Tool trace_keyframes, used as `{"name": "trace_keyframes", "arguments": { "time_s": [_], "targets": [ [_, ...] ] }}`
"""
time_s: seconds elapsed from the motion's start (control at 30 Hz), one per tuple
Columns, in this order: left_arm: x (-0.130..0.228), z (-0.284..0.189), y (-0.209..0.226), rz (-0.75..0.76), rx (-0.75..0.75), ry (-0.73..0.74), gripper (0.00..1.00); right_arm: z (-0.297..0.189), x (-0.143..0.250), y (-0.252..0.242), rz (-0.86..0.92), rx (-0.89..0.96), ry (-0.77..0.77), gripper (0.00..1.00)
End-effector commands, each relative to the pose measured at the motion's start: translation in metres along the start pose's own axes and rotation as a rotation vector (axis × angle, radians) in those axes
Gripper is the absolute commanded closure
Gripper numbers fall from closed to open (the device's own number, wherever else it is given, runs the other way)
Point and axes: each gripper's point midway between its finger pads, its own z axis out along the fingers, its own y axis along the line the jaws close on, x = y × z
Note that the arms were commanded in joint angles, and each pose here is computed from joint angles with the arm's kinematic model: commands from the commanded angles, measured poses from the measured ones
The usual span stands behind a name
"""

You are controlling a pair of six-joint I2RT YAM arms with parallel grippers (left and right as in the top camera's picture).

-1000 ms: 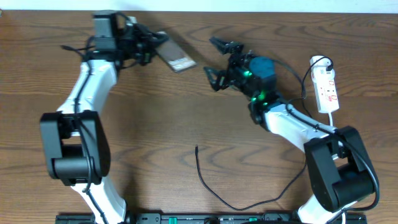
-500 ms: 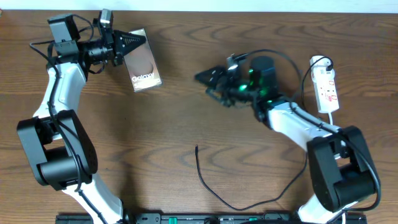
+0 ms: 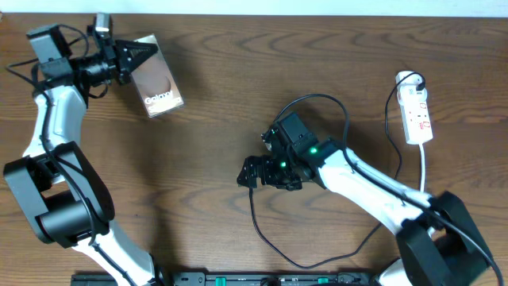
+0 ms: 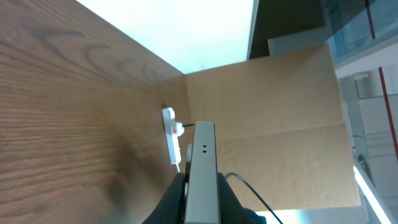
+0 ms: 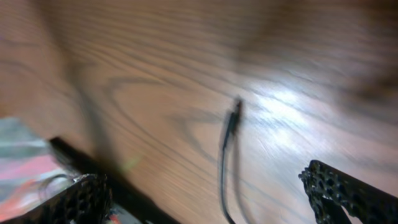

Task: Plug charger to phone and switch on socket
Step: 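Release the right gripper and move the phone left with the left gripper, then lower the right gripper over the black cable end on the table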

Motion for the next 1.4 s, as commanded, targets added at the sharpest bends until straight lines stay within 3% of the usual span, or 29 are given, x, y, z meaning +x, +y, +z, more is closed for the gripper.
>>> {"name": "trace_keyframes", "arguments": {
  "time_s": [0.0,0.53,0.93,1.13,1.37],
  "targets": [
    [-0.002,-0.014,-0.020,0.049,0.031,-0.001,0.93,-0.012,-0.002,-0.006,-0.037,0.120,-0.079,0.01],
    [0.005,-0.016,-0.006,0.026,0.027,-0.005,0.93,0.009,0.029,-0.001,0.019,0.342,-0.206,0.11],
    [0.005,-0.016,-0.006,0.042,0.027,-0.006,0.92,0.044,0.030,-0.012,0.014,0.362,-0.144,0.16],
    [0.005,-0.016,-0.006,0.041,0.027,-0.006,0.93,0.047,0.022,-0.012,0.011,0.362,-0.174,0.32],
    [0.005,-0.016,-0.006,0.041,0.027,-0.006,0.93,0.050,0.016,-0.016,0.022,0.367,-0.183,0.37]
  ]
}}
